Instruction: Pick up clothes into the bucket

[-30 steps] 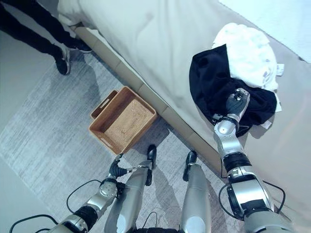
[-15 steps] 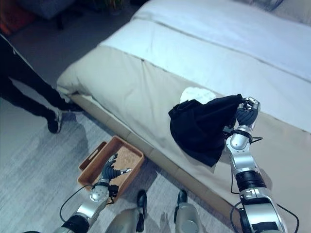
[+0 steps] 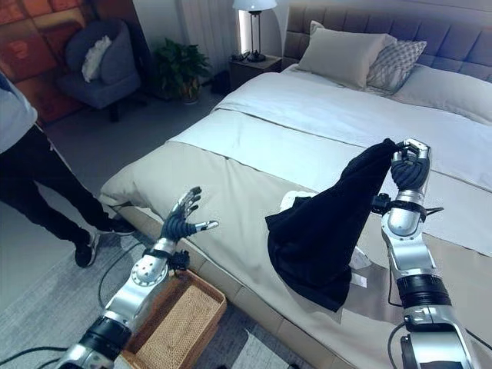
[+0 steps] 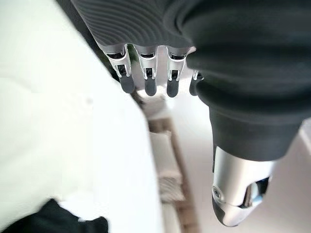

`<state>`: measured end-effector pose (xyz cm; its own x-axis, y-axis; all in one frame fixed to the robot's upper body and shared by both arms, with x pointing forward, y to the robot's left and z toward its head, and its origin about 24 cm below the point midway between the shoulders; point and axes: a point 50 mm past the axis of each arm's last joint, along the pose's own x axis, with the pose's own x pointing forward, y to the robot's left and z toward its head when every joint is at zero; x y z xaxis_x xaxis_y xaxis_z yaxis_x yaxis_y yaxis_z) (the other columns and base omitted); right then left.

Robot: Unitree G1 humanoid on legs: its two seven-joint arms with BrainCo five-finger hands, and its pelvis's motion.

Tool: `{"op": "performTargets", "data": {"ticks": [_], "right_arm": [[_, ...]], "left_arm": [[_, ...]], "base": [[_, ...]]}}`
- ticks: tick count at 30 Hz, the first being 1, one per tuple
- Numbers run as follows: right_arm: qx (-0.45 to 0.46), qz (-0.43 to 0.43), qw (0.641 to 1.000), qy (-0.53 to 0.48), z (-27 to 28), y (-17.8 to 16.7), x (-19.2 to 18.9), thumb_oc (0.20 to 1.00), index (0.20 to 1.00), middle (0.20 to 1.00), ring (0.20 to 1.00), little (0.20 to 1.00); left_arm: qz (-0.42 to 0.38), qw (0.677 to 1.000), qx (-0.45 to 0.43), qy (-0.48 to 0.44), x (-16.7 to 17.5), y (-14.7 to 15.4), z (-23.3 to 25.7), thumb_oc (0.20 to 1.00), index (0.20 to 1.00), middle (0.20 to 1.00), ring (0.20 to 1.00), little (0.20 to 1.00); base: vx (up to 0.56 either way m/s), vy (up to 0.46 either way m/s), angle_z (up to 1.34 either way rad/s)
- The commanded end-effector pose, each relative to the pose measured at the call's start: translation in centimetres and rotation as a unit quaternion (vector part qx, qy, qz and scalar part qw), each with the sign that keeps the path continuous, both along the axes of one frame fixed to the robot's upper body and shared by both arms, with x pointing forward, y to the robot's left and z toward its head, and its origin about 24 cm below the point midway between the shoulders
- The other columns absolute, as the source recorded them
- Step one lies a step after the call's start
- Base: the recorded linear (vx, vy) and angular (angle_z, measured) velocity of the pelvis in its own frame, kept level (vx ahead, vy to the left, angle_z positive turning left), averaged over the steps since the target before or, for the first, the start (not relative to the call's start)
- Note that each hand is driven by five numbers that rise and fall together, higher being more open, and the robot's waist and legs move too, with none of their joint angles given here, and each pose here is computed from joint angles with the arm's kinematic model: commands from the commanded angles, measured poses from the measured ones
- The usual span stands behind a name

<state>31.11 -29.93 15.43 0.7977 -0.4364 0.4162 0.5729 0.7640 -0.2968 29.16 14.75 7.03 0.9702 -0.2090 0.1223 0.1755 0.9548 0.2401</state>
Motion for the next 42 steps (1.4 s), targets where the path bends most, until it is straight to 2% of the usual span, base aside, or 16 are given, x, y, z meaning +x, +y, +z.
{"op": "performTargets", "data": {"ticks": [1, 3, 6, 11, 27, 34, 42], "right_arm": [[-0.056, 0.08, 0.991, -0.096, 6.6, 2.0, 0.5, 0.2, 0.2, 0.2, 0.2, 0.2], [-0.059, 0.093, 0.989, -0.099, 7.0, 2.3, 0.4, 0.2, 0.2, 0.2, 0.2, 0.2], [-0.057, 0.151, 0.98, -0.12, 8.1, 4.1, 0.4, 0.2, 0.2, 0.2, 0.2, 0.2], [-0.045, 0.207, 0.967, -0.145, 9.3, 6.1, 0.4, 0.2, 0.2, 0.2, 0.2, 0.2], [-0.052, 0.299, 0.927, -0.223, 14.1, 10.4, -0.2, 0.2, 0.2, 0.2, 0.2, 0.2], [-0.047, 0.338, 0.914, -0.218, 14.1, 11.8, -0.4, 0.2, 0.2, 0.2, 0.2, 0.2], [-0.016, 0.363, 0.909, -0.202, 13.1, 12.4, -0.4, 0.2, 0.2, 0.2, 0.2, 0.2]], "left_arm": [[-0.064, 0.995, -0.005, -0.071, 1.6, -2.2, 4.0, 1.0, 1.0, 1.0, 1.0, 1.0], [-0.072, 0.994, -0.002, -0.076, 1.9, -2.7, 4.5, 1.0, 1.0, 1.0, 1.0, 1.0], [-0.109, 0.99, 0.012, -0.085, 3.1, -5.4, 5.5, 1.0, 1.0, 1.0, 1.0, 1.0], [-0.14, 0.988, 0.02, -0.068, 3.8, -7.7, 5.4, 1.0, 1.0, 1.0, 1.0, 1.0], [-0.227, 0.97, 0.088, -0.02, 4.0, -13.4, 4.1, 1.0, 1.0, 1.0, 1.0, 1.0], [-0.304, 0.951, 0.051, 0.038, 2.6, -16.2, 3.3, 1.0, 1.0, 1.0, 1.0, 1.0], [-0.334, 0.935, 0.02, 0.117, 1.4, -18.5, 1.2, 1.0, 1.0, 1.0, 1.0, 1.0]], "base": [[0.04, -0.009, -0.1], [0.01, -0.003, -0.1], [0.04, -0.005, -0.08], [0.02, 0.002, -0.02], [0.0, 0.001, -0.01], [0.0, 0.0, 0.0], [0.0, 0.0, 0.0]]}}
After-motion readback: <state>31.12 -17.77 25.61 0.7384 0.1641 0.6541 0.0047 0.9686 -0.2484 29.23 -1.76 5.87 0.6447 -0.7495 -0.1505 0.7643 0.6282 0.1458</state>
